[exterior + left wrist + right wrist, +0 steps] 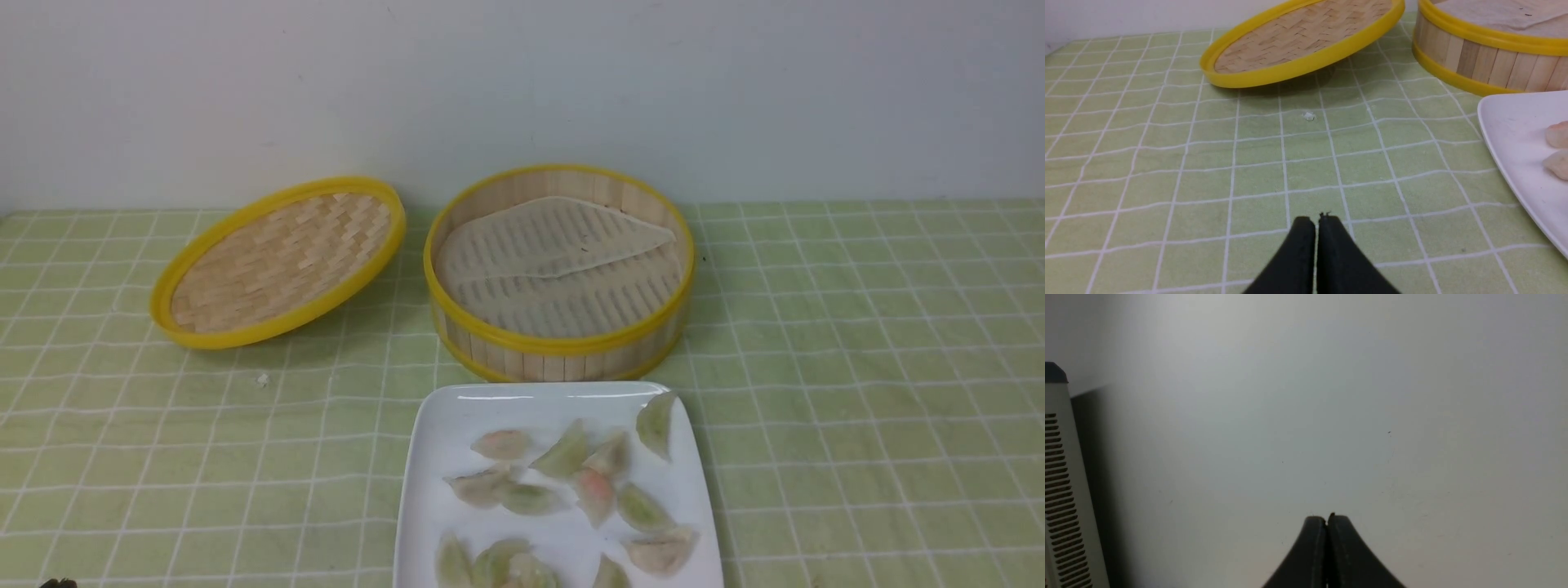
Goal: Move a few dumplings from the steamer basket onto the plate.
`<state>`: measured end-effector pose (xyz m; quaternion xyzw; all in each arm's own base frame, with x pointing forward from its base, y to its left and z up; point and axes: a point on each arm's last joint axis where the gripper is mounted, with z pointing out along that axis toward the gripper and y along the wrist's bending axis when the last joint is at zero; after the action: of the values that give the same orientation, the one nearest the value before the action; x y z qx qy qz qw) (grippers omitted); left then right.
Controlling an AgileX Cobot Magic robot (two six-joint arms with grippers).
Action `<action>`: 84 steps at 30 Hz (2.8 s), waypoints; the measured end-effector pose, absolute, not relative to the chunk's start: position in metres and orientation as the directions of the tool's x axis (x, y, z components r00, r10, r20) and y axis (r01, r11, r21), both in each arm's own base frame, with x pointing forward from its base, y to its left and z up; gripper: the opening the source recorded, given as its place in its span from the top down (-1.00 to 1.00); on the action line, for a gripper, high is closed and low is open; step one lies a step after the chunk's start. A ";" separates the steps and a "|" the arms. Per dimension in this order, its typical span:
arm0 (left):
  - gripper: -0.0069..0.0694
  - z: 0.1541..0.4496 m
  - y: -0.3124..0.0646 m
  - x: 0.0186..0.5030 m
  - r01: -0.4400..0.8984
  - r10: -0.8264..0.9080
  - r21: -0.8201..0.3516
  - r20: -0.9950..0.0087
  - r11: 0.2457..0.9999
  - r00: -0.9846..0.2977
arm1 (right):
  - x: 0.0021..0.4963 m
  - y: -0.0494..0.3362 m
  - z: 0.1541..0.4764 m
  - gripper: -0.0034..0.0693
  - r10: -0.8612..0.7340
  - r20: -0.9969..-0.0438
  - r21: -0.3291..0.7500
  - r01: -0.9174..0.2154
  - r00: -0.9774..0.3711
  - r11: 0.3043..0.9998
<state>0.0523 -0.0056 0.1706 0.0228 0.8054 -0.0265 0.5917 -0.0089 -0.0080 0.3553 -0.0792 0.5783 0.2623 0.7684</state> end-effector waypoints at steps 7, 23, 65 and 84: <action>0.84 0.170 -0.006 0.052 0.068 0.005 -0.016 -0.954 0.998 -0.299 | -0.008 -0.008 0.353 0.95 0.283 -0.940 0.163 -0.479 0.190 0.863; 0.84 0.170 -0.006 0.052 0.068 0.005 -0.016 -0.954 0.998 -0.300 | 0.049 -0.004 0.197 0.95 0.117 -0.966 0.109 0.049 -0.231 0.993; 0.84 0.170 -0.006 0.052 0.069 0.011 -0.011 -0.954 0.998 -0.300 | 0.054 -0.005 0.181 0.95 0.124 -0.973 0.109 0.087 -0.195 0.990; 0.84 0.170 -0.006 0.052 0.069 0.011 -0.011 -0.954 0.998 -0.300 | 0.054 -0.005 0.181 0.95 0.127 -0.973 0.112 0.088 -0.194 0.990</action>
<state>0.0522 -0.0055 0.1704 0.0249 0.8059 -0.0248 0.5910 0.0540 -0.0051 0.1809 0.0696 0.7727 0.0156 0.6308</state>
